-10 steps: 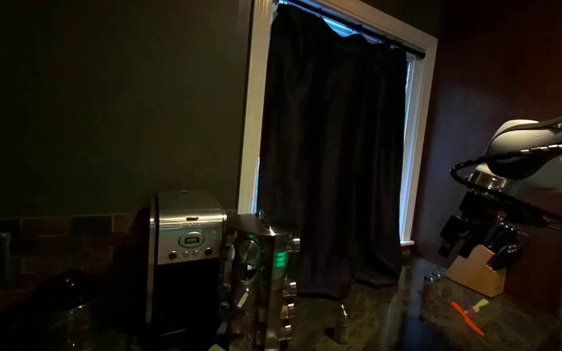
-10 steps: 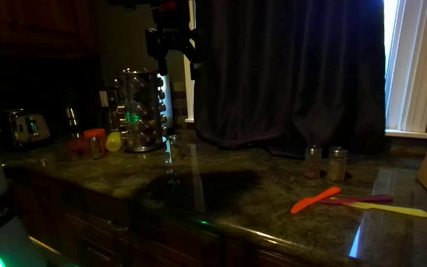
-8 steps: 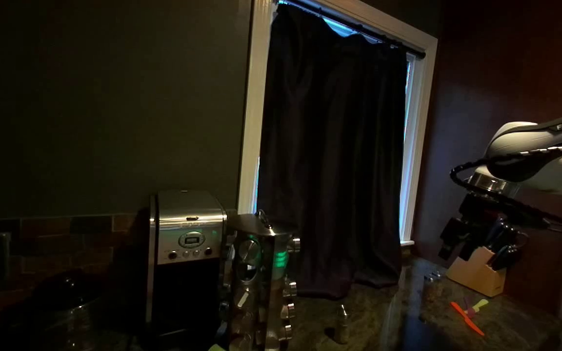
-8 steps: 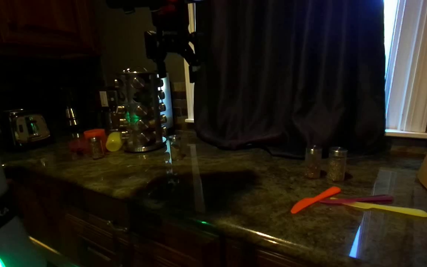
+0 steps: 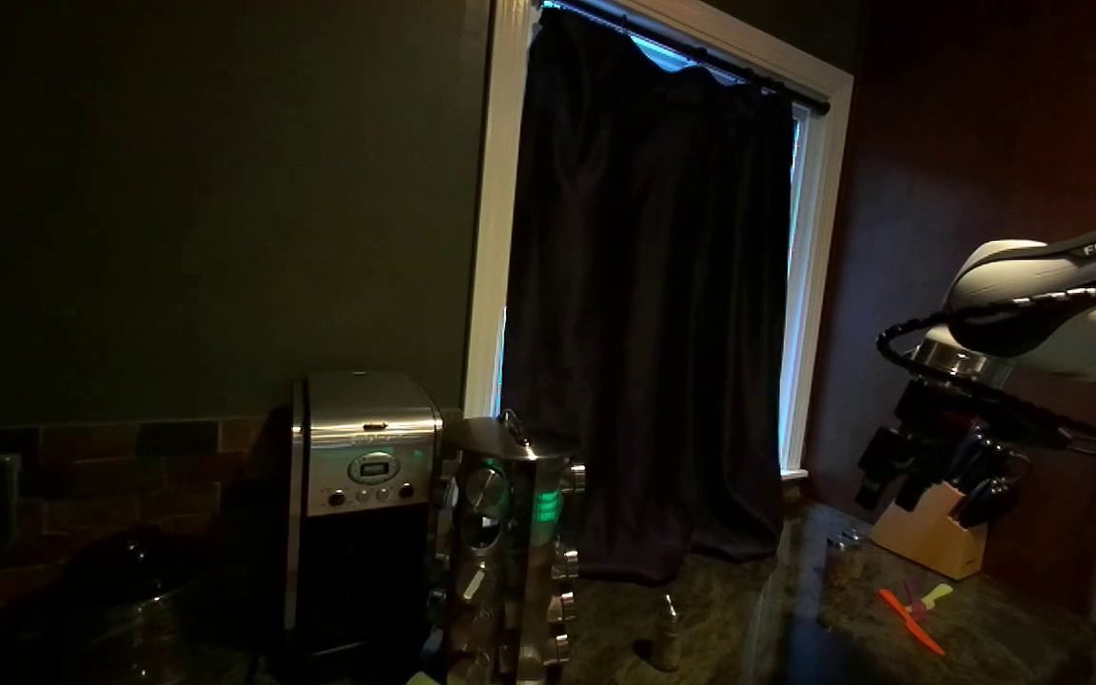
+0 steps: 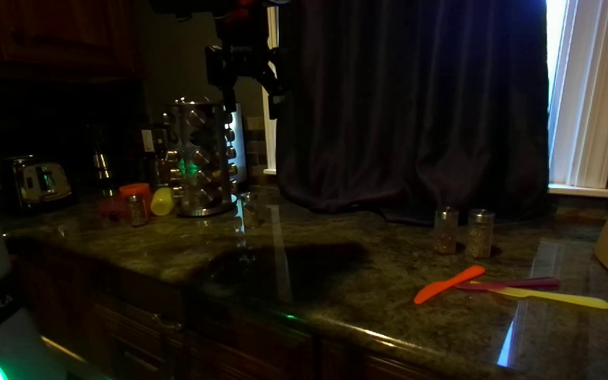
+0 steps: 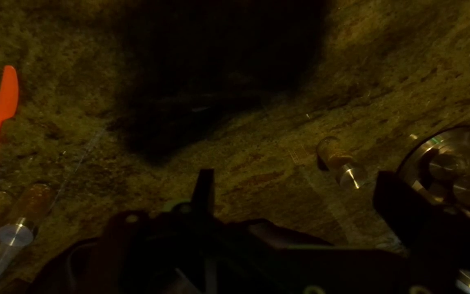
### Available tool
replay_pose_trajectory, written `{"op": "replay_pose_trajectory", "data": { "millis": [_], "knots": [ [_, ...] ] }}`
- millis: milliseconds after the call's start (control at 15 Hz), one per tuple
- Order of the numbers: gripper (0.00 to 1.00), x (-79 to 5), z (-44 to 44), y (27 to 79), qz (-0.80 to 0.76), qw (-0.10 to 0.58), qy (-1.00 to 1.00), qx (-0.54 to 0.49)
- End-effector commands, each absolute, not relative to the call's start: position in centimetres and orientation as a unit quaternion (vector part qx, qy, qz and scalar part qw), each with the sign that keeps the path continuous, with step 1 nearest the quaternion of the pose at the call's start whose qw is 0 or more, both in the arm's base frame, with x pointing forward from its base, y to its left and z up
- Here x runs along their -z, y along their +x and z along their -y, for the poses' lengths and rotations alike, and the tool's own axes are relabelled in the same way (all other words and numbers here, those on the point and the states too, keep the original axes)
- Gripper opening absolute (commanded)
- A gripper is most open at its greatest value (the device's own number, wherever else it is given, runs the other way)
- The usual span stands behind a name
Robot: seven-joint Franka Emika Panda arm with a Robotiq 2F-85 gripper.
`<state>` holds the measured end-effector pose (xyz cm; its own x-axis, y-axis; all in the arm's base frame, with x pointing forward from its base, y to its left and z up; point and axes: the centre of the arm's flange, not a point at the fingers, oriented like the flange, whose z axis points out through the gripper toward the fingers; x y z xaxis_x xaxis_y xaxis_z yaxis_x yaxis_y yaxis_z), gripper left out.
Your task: Move the seasoning rack to the right, remove one container from the rack and put it next to the other containers on the right
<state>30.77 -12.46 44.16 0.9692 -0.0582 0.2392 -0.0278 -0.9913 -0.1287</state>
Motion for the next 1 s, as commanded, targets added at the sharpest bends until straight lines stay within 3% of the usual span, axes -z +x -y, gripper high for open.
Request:
{"op": "replay_pose_trajectory", "data": {
  "millis": [0, 400, 733, 933],
  "knots": [
    [1.00, -46.4, 8.6, 32.3, -0.041, 0.034, -0.994, 0.100],
    [1.00, -51.4, -1.6, 37.4, -0.104, -0.023, -0.989, 0.100],
    [1.00, -54.6, -7.7, 41.8, -0.146, 0.006, -0.988, 0.045],
    [1.00, -55.9, -9.7, 44.7, -0.153, 0.062, -0.986, 0.017]
  ]
}}
